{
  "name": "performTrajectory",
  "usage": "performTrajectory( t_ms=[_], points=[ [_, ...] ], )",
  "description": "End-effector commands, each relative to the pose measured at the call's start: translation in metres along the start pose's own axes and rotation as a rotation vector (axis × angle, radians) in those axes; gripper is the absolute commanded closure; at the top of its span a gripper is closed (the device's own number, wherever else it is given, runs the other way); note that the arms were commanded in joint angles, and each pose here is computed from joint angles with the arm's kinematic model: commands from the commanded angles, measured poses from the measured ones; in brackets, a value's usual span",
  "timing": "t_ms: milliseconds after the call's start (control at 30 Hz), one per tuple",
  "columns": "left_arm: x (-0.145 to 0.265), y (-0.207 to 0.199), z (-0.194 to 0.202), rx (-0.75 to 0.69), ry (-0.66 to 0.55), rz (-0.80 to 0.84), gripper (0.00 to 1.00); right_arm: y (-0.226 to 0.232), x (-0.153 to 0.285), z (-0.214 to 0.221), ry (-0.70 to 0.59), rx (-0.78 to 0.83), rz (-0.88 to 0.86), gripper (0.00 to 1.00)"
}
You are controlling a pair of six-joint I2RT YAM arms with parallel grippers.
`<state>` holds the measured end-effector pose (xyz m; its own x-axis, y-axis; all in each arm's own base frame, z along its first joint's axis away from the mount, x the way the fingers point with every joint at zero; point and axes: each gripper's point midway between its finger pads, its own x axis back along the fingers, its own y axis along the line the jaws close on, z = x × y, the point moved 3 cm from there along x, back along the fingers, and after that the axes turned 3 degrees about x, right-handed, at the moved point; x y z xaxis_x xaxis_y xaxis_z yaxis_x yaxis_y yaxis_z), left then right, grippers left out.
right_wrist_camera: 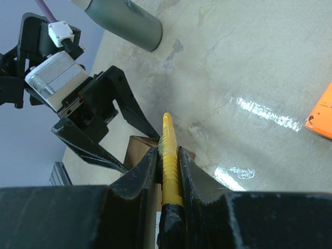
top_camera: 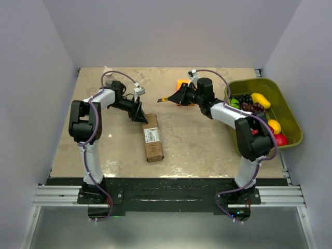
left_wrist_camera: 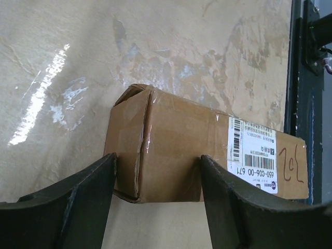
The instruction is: Unpack the express box
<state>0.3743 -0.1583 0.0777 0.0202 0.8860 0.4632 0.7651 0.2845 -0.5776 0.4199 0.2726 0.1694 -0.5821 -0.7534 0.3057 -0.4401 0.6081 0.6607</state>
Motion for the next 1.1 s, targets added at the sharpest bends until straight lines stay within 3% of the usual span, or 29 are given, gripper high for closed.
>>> performTrajectory(
  t_ms=[0, 800, 967, 1067],
  points=[
    [-0.008, 0.007, 0.037, 0.014, 0.080, 0.015, 0.39, 0.027, 0.015, -0.015, -0.053, 0.069, -0.069, 1.00],
    [-0.009, 0.013, 0.039, 0.029, 0.089, 0.000, 0.46, 0.017, 0.026, -0.002, -0.027, 0.071, -0.007, 1.00],
    [-0.007, 0.015, 0.037, 0.043, 0.102, -0.001, 0.48, -0.003, 0.037, -0.004, -0.065, 0.010, 0.178, 1.00],
    [-0.004, 0.017, 0.036, 0.051, 0.108, -0.019, 0.51, -0.004, 0.033, 0.000, -0.050, 0.009, 0.169, 1.00]
  ],
)
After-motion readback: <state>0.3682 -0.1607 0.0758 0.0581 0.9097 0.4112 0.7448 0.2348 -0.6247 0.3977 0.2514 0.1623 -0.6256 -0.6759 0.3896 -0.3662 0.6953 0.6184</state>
